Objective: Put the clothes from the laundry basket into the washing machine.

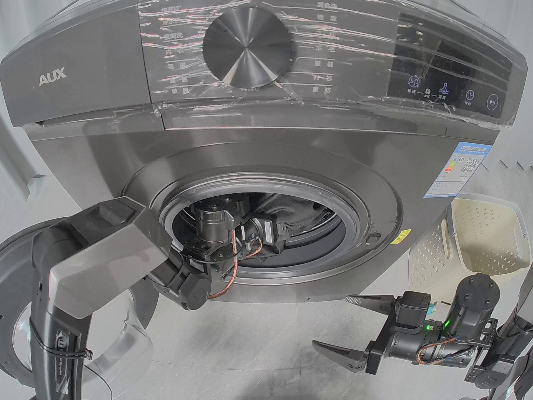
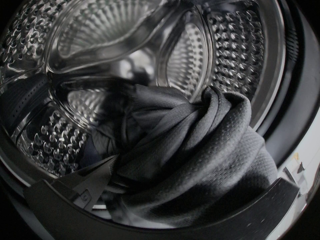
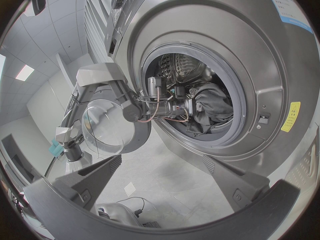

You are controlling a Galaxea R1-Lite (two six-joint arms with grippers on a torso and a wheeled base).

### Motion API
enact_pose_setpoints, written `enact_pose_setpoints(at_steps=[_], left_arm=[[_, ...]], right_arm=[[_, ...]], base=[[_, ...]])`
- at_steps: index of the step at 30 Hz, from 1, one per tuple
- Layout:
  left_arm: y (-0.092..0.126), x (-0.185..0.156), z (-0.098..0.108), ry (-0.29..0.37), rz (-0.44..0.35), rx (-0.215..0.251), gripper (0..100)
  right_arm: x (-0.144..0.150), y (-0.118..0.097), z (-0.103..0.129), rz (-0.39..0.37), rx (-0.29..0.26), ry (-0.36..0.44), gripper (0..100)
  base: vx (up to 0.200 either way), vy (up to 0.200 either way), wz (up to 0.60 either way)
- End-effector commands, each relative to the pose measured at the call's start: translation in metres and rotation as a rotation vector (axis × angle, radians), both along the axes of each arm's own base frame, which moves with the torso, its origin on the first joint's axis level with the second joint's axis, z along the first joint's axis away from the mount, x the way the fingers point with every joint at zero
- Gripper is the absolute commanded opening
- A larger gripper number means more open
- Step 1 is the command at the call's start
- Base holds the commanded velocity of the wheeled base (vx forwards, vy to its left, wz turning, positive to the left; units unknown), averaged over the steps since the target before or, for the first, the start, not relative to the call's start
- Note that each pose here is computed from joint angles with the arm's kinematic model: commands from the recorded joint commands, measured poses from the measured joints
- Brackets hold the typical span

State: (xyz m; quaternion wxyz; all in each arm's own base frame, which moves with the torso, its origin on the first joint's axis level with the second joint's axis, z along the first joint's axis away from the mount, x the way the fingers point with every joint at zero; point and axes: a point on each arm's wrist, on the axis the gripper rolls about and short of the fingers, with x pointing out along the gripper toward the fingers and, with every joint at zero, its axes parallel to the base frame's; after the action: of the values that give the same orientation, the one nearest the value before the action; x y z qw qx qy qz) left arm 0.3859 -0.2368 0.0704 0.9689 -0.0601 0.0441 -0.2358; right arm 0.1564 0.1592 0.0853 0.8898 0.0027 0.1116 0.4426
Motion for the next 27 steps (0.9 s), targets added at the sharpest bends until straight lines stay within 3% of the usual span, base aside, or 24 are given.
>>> enact_pose_setpoints(at_steps=[1, 7, 13, 16, 21, 22, 24, 27], left_arm=[[0.008, -0.033, 0.025, 0.056, -0.087, 0.028, 100], [0.014, -0.05, 0.02, 0.13, -0.15, 0.078, 100], [0.01, -0.056, 0.019, 0.127, -0.217, 0.07, 100], [0.004, -0.049, 0.022, 0.092, -0.214, 0.053, 100], [0.001, -0.034, 0.0, 0.114, -0.175, 0.086, 100], [-0.001, -0.028, -0.007, 0.111, -0.155, 0.091, 0], [-0.006, -0.021, -0.011, 0.1, -0.139, 0.083, 0], [-0.016, 0.0, -0.012, 0.014, -0.073, 0.037, 0]], right_arm=[[0.0, 0.0, 0.0, 0.001, -0.001, 0.001, 100], [0.0, 0.0, 0.0, -0.001, 0.0, 0.0, 100], [0.0, 0.0, 0.0, -0.001, 0.001, -0.001, 100], [0.0, 0.0, 0.0, 0.001, 0.002, -0.002, 100], [0.0, 0.001, 0.001, 0.002, 0.003, -0.004, 100], [0.0, 0.001, 0.001, 0.002, 0.003, -0.004, 100], [0.0, 0.001, 0.001, 0.002, 0.003, -0.004, 100], [0.0, 0.002, 0.0, 0.004, 0.001, -0.002, 100]], base=[[0.0, 0.0, 0.0], [0.0, 0.0, 0.0], [0.0, 0.0, 0.0], [0.0, 0.0, 0.0], [0.0, 0.0, 0.0], [0.0, 0.0, 0.0], [0.0, 0.0, 0.0], [0.0, 0.0, 0.0]])
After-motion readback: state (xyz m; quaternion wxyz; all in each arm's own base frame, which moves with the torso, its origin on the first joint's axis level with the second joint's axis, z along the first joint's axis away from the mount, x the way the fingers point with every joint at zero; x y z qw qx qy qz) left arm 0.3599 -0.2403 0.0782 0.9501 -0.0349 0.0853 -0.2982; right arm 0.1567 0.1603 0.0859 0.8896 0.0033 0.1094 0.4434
